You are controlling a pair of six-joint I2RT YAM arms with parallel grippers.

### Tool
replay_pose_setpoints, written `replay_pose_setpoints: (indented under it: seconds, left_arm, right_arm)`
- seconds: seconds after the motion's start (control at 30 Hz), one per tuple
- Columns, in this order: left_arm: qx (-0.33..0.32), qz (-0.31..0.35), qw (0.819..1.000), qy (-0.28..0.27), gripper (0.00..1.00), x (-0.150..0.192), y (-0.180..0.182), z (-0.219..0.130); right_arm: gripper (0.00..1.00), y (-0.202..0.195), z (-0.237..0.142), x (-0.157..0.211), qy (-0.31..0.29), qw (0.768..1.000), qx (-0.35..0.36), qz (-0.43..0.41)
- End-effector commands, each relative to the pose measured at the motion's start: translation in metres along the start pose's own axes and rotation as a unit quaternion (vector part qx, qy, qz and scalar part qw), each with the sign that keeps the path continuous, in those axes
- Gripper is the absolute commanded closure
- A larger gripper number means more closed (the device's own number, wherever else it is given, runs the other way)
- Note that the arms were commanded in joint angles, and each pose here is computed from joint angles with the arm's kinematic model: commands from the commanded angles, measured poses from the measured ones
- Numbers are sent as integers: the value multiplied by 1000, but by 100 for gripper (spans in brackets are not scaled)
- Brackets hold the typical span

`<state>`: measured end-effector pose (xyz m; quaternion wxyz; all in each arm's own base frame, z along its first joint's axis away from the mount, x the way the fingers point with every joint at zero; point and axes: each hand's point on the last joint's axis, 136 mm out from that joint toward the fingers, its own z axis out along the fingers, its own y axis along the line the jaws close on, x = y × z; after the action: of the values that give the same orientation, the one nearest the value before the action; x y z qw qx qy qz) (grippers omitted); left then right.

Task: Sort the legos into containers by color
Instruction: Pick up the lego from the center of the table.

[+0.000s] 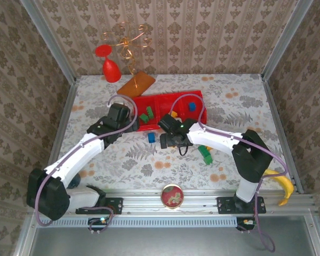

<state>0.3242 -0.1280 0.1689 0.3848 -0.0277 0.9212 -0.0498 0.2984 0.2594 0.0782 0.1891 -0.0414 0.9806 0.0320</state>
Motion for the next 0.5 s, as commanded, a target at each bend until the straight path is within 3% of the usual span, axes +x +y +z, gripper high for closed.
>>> replay_pose_setpoints:
  seconds: [0.0, 0.47]
  left_arm:
    - [-14, -29, 999, -7, 0, 4, 14, -4]
    - [-4, -90, 996, 9, 0, 19, 31, 5]
  right_arm:
    - [7, 0, 6, 7, 26, 999, 14, -20]
    - [19, 5, 41, 1, 59, 996, 43, -47]
